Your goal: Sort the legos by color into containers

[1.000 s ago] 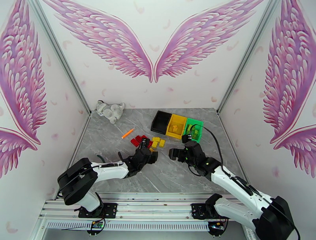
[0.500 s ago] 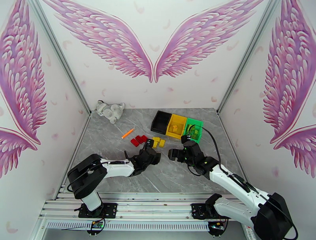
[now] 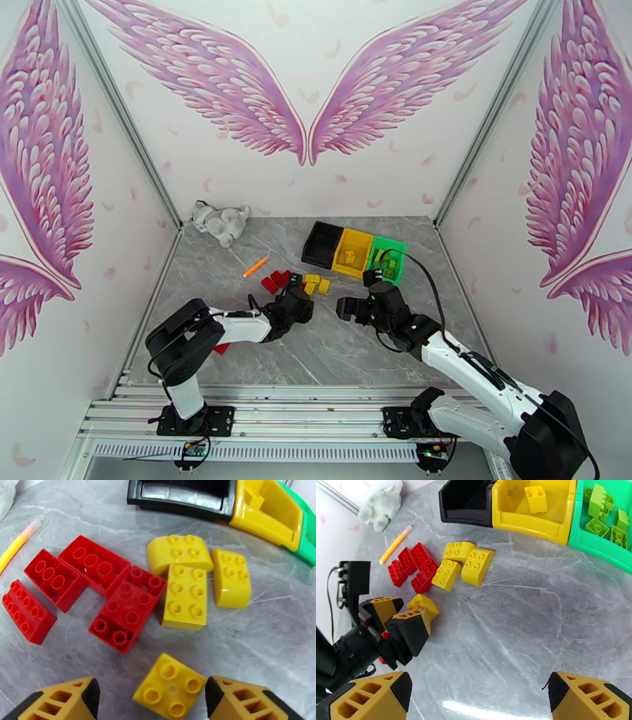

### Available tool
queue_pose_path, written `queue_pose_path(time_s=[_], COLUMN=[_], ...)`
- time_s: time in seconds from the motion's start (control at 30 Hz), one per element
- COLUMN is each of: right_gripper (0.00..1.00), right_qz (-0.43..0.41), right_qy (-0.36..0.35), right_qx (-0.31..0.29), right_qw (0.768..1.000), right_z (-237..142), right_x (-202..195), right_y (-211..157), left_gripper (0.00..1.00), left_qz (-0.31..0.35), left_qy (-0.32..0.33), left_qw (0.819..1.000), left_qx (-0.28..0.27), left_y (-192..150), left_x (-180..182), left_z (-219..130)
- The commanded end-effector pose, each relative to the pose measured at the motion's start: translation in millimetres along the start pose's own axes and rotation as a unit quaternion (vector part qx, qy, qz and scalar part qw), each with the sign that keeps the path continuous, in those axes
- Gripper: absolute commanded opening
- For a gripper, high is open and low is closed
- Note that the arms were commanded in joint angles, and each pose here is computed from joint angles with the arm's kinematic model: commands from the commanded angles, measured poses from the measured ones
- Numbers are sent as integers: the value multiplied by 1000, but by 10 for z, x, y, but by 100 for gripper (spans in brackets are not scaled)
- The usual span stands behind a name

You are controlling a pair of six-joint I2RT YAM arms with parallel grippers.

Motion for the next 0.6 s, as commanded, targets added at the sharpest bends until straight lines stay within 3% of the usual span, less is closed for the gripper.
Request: queue_pose_path(time_s=[0.0, 0.33, 0.57], right_gripper=[97, 98, 98], right_qz=[5, 5, 6], right_qy=[3, -1, 1], right_qx=[-10, -8, -6], right_qw=[1000, 1000, 1000], right_z=[-47, -31, -29], right_x=[35, 28, 32], right_y=[55, 55, 53], left_gripper=[68, 45, 37], left_qz=[14, 24, 19], left_qy=[-22, -39, -50], left_qw=[1000, 999, 998], left_qx=[12, 22, 15], left_y=[51, 54, 73], left_x=[-133, -194, -185], left_z=[69, 105, -29])
Point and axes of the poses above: each hand's point on the last joint's axis, 136 mm out from that joint toward the fingers, its own z axis out along the fingers, its own x axis along the line the jaws close on, y = z × x, the point moved 9 cm from there along -z, back along the fingers, and after that the axes turned 9 degrees about -z, right-handed, at the moved point
